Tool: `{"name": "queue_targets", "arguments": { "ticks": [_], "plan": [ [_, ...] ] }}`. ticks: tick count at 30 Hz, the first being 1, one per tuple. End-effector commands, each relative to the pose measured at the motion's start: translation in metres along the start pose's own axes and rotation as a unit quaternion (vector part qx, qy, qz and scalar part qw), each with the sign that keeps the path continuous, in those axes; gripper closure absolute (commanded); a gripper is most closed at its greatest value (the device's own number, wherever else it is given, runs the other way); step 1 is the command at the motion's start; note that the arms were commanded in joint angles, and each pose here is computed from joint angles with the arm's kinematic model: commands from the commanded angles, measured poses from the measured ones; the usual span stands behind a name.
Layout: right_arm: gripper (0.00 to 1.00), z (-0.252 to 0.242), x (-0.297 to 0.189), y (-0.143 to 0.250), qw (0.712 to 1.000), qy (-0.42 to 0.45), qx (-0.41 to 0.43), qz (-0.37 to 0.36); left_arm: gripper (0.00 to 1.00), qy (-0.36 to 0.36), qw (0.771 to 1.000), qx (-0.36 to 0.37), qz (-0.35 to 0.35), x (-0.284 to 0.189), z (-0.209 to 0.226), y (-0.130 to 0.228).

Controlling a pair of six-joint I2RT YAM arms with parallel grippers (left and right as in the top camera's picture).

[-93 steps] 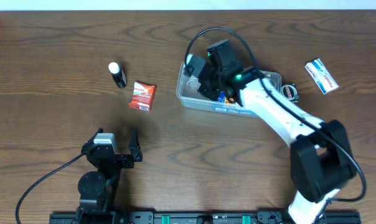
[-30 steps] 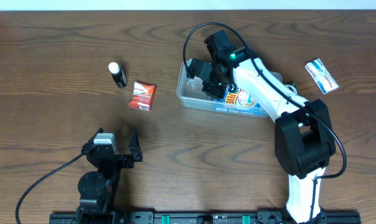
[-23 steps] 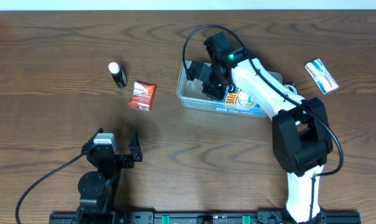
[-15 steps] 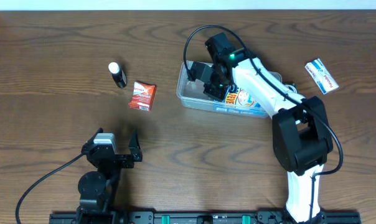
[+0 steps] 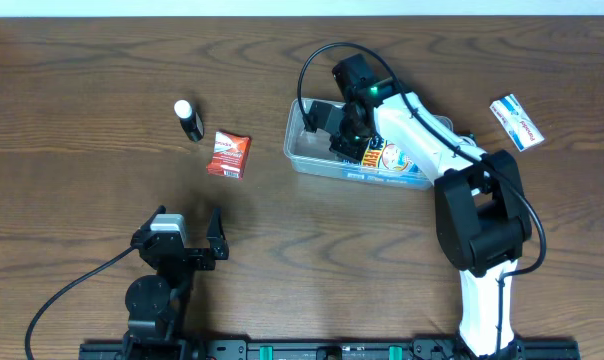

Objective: Pack container

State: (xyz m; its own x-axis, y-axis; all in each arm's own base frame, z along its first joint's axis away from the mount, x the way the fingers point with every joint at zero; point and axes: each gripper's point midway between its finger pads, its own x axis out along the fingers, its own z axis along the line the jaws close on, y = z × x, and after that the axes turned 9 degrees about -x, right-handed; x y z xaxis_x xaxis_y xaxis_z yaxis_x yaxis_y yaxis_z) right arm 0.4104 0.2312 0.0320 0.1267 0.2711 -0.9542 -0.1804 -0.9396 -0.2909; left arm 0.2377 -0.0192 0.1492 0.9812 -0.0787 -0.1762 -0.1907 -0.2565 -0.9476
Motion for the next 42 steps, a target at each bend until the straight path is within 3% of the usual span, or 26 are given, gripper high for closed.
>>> {"name": "queue_targets", "arguments": {
  "ticks": [1, 33, 39, 42],
  "plan": [
    [0.99, -0.001, 0.008, 0.003, 1.0, -0.011, -0.003, -0.001, 0.02, 0.0, 1.0, 0.007, 0.016, 0.003, 0.002, 0.014],
    [0.99, -0.018, -0.007, 0.019, 0.997, 0.031, -0.009, 0.065, 0.02, 0.0, 1.0, 0.007, 0.016, 0.003, 0.002, 0.014],
    [0.99, -0.023, -0.027, 0.005, 0.997, 0.039, 0.027, 0.053, 0.02, 0.0, 1.0, 0.007, 0.016, 0.003, 0.002, 0.014],
    [0.99, -0.038, -0.049, -0.015, 0.994, 0.07, 0.086, 0.022, 0.02, 0.0, 1.0, 0.007, 0.016, 0.003, 0.002, 0.014]
  ]
}}
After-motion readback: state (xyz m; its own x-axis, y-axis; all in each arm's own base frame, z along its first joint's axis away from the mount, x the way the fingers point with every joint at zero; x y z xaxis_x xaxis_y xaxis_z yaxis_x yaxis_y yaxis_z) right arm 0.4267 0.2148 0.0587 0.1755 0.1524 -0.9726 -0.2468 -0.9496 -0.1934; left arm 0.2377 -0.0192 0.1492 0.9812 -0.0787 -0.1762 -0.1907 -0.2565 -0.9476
